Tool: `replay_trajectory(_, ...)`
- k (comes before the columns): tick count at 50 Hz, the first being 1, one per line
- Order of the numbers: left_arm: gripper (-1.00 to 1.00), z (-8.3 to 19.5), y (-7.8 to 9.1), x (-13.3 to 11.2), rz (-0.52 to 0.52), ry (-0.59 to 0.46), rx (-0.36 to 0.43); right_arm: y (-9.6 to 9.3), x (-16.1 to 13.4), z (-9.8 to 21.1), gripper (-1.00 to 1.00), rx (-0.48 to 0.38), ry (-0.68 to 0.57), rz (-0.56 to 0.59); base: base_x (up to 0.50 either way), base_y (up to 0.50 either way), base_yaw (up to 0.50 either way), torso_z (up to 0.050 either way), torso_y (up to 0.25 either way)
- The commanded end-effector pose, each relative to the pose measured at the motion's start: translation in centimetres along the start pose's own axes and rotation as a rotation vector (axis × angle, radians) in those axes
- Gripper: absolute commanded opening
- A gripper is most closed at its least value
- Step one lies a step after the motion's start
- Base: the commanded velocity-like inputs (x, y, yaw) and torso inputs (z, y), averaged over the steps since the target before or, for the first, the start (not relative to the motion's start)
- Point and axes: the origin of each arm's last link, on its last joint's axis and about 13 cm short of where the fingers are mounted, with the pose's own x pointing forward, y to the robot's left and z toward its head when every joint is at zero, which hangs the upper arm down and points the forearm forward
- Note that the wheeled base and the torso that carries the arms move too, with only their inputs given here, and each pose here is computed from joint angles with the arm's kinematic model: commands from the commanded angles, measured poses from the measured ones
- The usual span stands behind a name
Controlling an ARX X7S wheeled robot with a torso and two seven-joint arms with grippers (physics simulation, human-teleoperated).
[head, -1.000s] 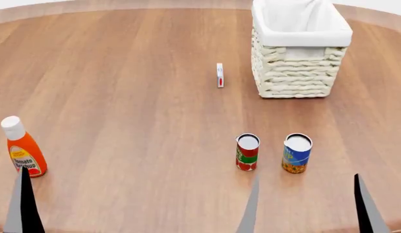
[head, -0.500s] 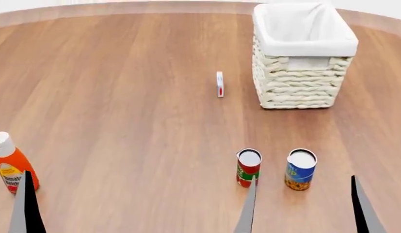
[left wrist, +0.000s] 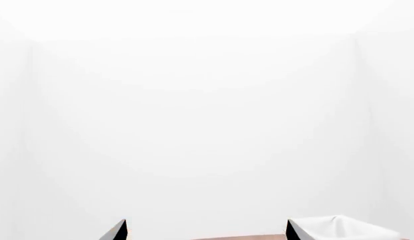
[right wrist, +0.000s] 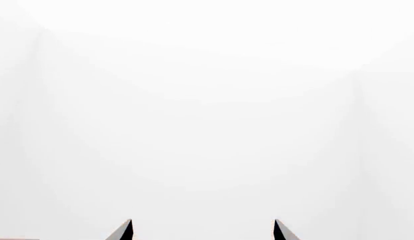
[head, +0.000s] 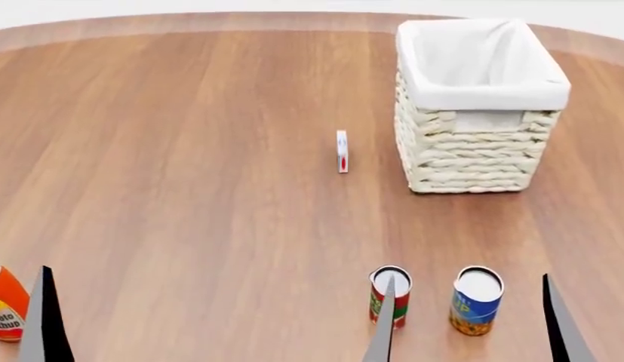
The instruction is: Pick up the alphabet soup and the cream cheese box, and put them in the basket.
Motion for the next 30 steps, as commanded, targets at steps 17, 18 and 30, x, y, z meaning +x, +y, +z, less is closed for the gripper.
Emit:
replay_trajectory(17, 1.00, -0.20, -0.07, -0.02, -0.006, 0.002, 0.006, 0.02, -0.03, -0.16, 1.00, -0.002, 0.004, 0.004, 0.20, 0.00, 0.00, 0.000, 0.000)
replay_trajectory(18, 1.00, -0.20, -0.08, -0.02, -0.005, 0.003, 0.004, 0.01, -0.02, -0.16, 1.00, -0.002, 0.004, 0.005, 0.20, 0.00, 0.00, 0.000, 0.000)
replay_trajectory(30, 1.00, -0.22, -0.14, 0.07, -0.007, 0.003, 0.006, -0.06, 0.02, -0.18, 1.00, -0.001, 0.005, 0.006, 0.20, 0.00, 0.00, 0.000, 0.000)
